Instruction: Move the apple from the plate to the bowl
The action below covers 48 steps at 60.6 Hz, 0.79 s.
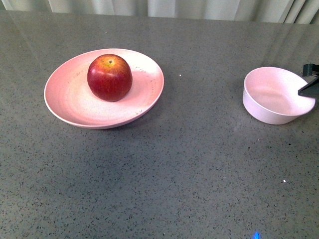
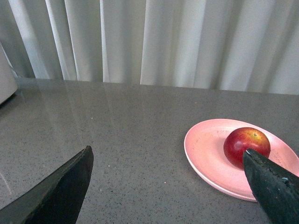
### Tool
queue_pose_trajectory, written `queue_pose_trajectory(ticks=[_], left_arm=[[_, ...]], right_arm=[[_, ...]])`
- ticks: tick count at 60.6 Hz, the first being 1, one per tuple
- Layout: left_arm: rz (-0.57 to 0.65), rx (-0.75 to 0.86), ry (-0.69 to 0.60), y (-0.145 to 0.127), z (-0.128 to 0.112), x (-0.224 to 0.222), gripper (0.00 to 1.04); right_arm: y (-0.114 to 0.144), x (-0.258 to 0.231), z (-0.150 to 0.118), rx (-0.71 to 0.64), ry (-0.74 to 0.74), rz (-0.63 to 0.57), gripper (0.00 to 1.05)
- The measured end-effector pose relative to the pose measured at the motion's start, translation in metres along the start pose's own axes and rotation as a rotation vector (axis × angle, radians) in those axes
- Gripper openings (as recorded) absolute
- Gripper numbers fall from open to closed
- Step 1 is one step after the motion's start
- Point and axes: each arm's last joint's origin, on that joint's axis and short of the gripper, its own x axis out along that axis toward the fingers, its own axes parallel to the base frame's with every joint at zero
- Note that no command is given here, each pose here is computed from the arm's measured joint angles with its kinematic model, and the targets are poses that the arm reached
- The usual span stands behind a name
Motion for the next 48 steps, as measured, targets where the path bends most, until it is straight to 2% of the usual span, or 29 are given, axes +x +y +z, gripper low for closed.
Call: queue_pose_trajectory(ticks=[30,48], left_arm=[[0.0,0.0,0.0,0.0,0.0,0.0,0.96],[0.0,0.0,0.0,0.0,0.0,0.0,0.96]], right_arm=[[0.052,0.037,0.019,-0.03,0.032,0.114,0.02],[0.082,0.046,0.019,-0.058,0.058,0.166,0.02]])
